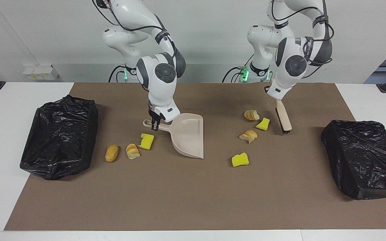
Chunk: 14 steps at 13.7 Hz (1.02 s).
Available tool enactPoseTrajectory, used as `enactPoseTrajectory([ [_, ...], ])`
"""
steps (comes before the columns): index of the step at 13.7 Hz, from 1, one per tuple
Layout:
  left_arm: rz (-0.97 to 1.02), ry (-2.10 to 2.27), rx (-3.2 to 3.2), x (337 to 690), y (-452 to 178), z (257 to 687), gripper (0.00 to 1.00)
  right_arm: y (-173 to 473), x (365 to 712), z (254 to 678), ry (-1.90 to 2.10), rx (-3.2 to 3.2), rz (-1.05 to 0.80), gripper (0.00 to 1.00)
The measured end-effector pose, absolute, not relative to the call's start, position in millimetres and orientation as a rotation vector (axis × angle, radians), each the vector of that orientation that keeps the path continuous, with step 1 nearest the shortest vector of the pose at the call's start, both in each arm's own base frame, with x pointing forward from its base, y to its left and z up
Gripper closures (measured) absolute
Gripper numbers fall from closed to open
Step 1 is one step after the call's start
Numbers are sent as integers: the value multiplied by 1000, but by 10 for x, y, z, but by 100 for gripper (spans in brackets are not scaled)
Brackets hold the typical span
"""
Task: Sweep and dump trash in bin
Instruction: 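Sweep the bread and sponge pieces toward the dustpan with the left gripper's brush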
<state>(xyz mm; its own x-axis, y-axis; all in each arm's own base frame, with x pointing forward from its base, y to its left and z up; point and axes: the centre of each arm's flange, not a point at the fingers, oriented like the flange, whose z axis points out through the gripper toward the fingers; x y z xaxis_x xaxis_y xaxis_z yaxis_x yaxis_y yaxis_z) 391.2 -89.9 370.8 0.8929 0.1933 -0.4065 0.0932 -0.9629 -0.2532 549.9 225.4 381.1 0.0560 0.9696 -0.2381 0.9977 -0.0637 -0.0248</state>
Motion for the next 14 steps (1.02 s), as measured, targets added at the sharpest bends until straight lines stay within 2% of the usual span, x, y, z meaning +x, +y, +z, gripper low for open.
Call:
enactPoseTrajectory([
  [4,607,-318,-2946,3794,-1320,3585,74,2235,5453,3802,2043,2170,-291,68],
  [7,592,-406,-3024,3754,-2026,3525,74,2232,5445,3791,2039,2174,-293,68],
  [12,523,-372,-3140,4029,-3130,3421,74,2232,5444,3790,2039,2175,-292,68],
  [14,470,-277,-3191,3942,-3585,3404,74,2231,5442,3788,2038,2176,-293,68],
])
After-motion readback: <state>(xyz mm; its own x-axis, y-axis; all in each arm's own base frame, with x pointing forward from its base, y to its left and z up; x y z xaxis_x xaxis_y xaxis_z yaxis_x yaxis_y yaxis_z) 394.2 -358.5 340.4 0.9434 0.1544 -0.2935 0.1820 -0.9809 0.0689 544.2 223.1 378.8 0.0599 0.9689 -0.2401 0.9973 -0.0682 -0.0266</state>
